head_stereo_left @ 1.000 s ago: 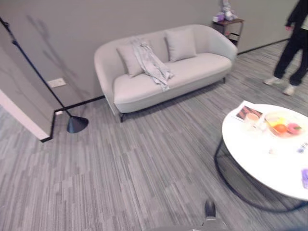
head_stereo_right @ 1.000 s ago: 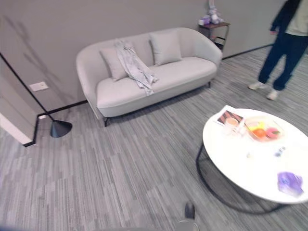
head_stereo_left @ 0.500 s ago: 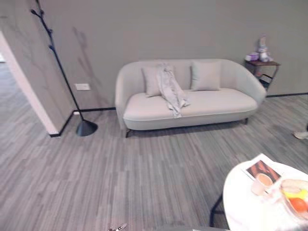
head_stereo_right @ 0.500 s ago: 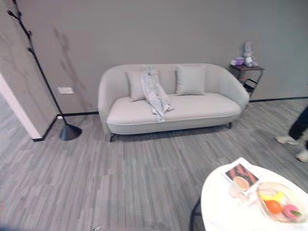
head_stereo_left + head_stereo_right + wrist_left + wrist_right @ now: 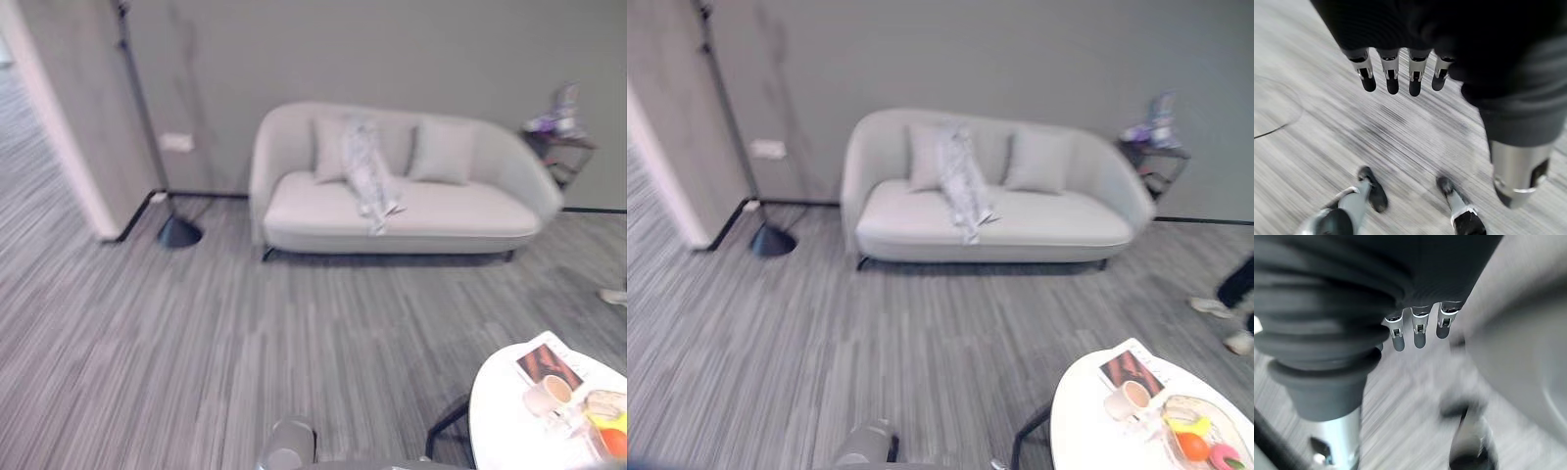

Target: Hang the clothes on the sofa on the clothes rack.

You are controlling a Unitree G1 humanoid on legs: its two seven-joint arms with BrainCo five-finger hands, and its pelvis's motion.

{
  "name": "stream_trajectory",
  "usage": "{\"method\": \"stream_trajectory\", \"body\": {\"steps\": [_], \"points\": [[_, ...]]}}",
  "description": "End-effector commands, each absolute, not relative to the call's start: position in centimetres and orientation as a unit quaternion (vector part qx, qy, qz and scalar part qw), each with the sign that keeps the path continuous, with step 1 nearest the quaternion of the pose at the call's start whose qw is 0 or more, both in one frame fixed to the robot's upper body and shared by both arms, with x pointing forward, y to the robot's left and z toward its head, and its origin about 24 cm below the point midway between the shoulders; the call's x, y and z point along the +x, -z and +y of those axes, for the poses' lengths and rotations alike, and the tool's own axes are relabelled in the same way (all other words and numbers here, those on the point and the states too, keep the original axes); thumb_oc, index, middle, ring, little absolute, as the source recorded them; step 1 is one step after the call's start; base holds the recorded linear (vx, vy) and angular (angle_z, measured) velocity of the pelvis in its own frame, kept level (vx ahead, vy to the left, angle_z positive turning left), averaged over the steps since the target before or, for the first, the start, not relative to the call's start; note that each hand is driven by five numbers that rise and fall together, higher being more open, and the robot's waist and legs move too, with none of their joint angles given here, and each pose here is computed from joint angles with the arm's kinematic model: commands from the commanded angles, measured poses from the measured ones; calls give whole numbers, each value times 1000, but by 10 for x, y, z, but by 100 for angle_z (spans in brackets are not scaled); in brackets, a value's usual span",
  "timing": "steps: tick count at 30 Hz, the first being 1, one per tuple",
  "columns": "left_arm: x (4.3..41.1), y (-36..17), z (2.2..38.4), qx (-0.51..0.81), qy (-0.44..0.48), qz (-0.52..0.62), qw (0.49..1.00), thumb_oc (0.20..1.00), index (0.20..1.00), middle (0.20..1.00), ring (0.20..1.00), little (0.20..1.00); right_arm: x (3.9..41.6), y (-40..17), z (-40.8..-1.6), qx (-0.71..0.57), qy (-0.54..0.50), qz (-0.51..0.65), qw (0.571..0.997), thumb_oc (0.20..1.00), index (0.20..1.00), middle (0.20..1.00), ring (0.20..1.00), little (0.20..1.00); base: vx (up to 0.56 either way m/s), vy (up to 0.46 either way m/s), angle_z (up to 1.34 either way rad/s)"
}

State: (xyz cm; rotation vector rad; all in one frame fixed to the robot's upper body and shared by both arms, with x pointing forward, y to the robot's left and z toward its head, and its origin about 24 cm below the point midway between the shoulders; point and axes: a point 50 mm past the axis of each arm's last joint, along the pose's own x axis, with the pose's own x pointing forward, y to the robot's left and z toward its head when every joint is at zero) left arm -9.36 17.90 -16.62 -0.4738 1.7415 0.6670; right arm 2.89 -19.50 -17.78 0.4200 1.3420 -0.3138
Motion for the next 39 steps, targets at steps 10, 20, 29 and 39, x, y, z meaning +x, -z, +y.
{"method": "stream_trajectory", "body": {"steps": [10, 20, 29, 39], "points": [[28, 176, 211, -54, -139, 651, 745, 1000, 1000, 1000, 1000, 1000, 26, 181, -167, 214, 126, 638, 729, 1000, 1000, 1000, 1000, 1000, 327, 81, 15], [27, 176, 208, -48, -133, 659, 738, 1000, 1000, 1000, 1000, 1000, 36, 180, -174, 240, 140, 621, 733, 1000, 1000, 1000, 1000, 1000, 388, -200, 41], [-14, 175, 218, -82, -200, 683, 697, 1000, 1000, 1000, 1000, 1000, 68, 176, -177, 198, 111, 585, 778, 1000, 1000, 1000, 1000, 1000, 481, -472, 21], [30, 176, 214, -50, -146, 641, 752, 1000, 1000, 1000, 1000, 1000, 65, 176, -188, 192, 133, 582, 779, 1000, 1000, 1000, 1000, 1000, 347, -289, 33]]}}
